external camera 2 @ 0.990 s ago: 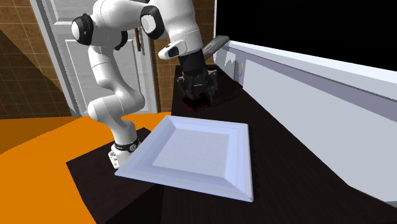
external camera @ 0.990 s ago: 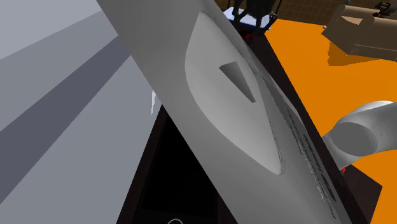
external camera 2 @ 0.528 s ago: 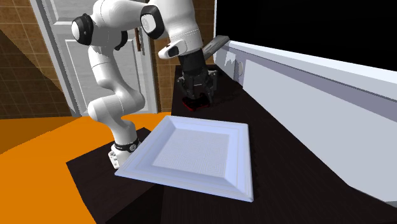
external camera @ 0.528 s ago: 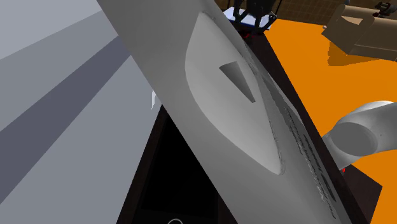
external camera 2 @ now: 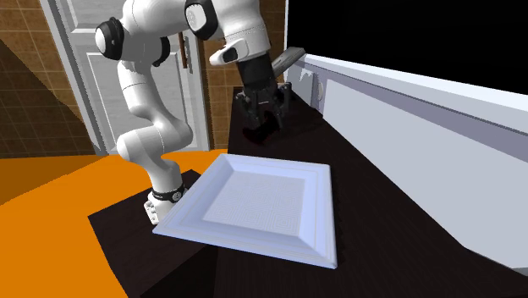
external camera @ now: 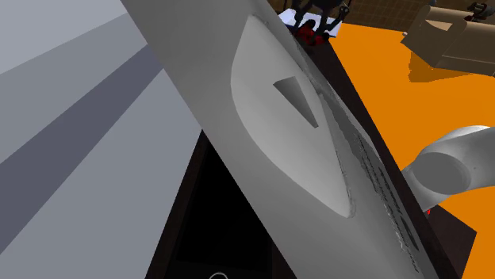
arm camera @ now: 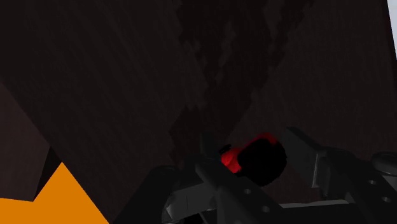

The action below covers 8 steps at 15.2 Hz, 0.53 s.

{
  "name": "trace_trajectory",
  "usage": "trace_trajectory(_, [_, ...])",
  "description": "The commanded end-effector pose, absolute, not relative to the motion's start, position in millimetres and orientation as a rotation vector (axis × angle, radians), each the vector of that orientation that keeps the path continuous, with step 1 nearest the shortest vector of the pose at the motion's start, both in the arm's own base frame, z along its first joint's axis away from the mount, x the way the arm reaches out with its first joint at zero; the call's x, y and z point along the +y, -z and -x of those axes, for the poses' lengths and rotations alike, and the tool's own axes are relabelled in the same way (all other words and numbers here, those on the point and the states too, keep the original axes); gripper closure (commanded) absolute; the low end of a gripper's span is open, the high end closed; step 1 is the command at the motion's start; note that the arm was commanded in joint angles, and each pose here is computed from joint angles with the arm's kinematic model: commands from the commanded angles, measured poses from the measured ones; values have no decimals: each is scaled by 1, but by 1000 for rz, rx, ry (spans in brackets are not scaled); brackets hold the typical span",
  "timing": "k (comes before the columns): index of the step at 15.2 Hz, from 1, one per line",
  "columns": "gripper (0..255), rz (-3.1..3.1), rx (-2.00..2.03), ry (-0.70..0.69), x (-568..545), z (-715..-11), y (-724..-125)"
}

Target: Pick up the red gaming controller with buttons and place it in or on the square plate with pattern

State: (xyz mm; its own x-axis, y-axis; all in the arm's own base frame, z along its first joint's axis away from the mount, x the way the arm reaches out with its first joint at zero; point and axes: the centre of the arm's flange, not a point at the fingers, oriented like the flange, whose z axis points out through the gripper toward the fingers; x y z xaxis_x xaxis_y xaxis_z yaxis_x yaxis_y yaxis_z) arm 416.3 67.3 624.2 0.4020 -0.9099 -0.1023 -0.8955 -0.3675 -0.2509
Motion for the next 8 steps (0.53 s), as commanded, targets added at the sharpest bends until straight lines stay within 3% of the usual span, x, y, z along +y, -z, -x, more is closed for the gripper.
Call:
trace_trajectory(1, [255, 2396, 1583, 77, 67, -417, -635])
trace_trajectory(8, [255, 2396, 1583, 77, 67, -417, -672])
